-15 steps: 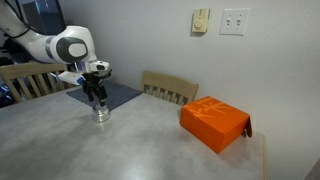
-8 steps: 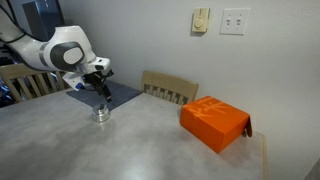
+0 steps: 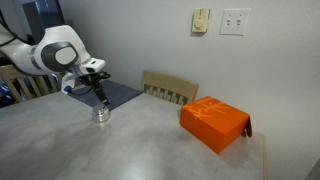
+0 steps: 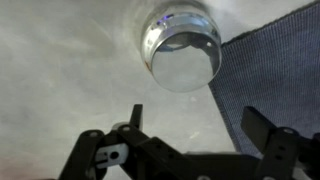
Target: Remove the lid from the silver container
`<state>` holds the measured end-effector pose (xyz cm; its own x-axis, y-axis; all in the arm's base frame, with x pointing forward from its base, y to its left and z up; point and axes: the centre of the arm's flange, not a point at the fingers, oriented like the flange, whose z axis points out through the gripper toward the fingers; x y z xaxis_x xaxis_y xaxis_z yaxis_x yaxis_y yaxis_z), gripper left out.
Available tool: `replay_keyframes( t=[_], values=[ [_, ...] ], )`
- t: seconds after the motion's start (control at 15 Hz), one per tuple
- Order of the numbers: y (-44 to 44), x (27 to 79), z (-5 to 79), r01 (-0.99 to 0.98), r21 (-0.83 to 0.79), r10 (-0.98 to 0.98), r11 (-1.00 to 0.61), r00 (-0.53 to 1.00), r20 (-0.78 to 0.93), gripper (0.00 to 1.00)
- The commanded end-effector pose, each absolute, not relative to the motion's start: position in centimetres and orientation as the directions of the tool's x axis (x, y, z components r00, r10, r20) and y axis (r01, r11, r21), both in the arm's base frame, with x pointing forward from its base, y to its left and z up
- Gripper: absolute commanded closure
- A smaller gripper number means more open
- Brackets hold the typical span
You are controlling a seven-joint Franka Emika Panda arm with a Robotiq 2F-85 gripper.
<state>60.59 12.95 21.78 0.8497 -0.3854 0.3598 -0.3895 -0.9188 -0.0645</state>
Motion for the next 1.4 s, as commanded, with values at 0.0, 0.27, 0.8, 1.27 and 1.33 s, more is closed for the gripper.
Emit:
replay_keyframes(
  t=[0.0, 0.27, 0.8, 1.27, 1.33],
  values=[
    [12.8, 59.1, 22.5, -0.36, -0.12, -0.379, -0.925, 0.887, 0.262, 0.0],
    [13.1, 58.4, 23.0, -0.366, -0.127, -0.384, -0.922, 0.904, 0.189, 0.0],
    [10.7, 58.6, 22.0, -0.469, 0.007, -0.466, -0.883, 0.879, 0.101, 0.0],
    [10.9, 59.3, 20.9, -0.408, -0.022, -0.408, -0.913, 0.91, 0.066, 0.0],
    [10.9, 59.4, 20.8, -0.397, -0.018, -0.397, -0.918, 0.916, 0.063, 0.0]
  ],
)
